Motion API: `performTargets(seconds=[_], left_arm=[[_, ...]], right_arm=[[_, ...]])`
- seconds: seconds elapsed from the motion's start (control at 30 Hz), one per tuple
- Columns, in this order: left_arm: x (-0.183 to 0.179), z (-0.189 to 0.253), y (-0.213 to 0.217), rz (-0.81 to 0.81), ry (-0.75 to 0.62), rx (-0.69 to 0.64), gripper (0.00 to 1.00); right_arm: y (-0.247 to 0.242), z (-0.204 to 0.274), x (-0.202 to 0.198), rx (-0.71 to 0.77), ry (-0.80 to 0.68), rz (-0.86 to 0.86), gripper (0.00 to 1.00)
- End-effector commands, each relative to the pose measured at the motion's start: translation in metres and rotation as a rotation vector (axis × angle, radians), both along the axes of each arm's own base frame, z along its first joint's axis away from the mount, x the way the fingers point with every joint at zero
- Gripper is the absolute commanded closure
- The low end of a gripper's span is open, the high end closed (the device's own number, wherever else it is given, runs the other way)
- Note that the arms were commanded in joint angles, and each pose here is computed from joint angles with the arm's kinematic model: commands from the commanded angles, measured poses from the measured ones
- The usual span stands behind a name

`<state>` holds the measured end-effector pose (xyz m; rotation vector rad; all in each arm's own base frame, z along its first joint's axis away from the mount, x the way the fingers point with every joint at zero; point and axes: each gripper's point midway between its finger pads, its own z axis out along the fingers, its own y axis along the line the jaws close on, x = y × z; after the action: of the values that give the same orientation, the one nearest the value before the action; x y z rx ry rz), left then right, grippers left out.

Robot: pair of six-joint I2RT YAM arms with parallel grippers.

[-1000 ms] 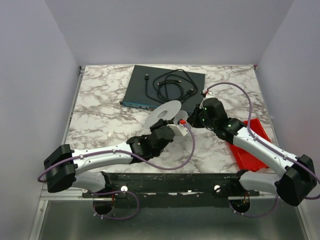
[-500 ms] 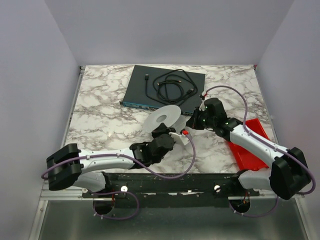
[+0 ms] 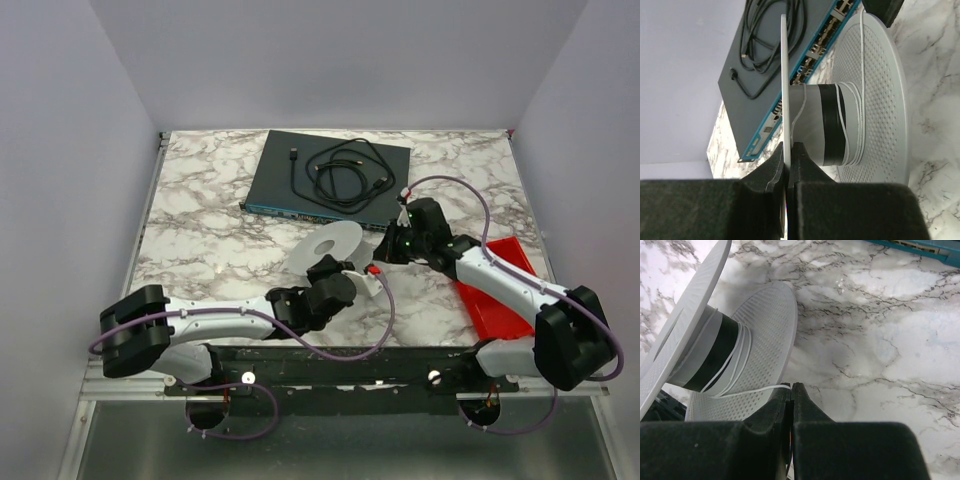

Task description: Wrap the cables

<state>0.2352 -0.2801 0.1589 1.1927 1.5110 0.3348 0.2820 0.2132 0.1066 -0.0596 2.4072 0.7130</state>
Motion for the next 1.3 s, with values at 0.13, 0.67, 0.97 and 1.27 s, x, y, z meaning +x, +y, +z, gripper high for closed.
performTargets(seconds=[0.13, 0.67, 0.97, 1.27], left_arm=[[-0.022, -0.032, -0.016, -0.051, 0.124, 0.093, 1.0], [-0.033, -0.061, -0.021, -0.073, 0.15, 0.214, 1.0], [-0.035, -0.062, -0.022, -0.073, 0.164, 0.223, 1.0], [-0.036, -0.054, -0.023, -0.085, 0.166, 0.19, 1.0]], right_arm=[[-0.028, -0.028, 0.015, -0.085, 0.026, -0.111, 0.91], [-0.047, -0.046, 0.008, -0.172, 0.09, -0.187, 0.86], [-0.05, -0.051, 0.012, -0.175, 0.098, -0.227, 0.83], [-0.053, -0.032, 0.029, -0.2, 0.037, -0.248, 0.85]])
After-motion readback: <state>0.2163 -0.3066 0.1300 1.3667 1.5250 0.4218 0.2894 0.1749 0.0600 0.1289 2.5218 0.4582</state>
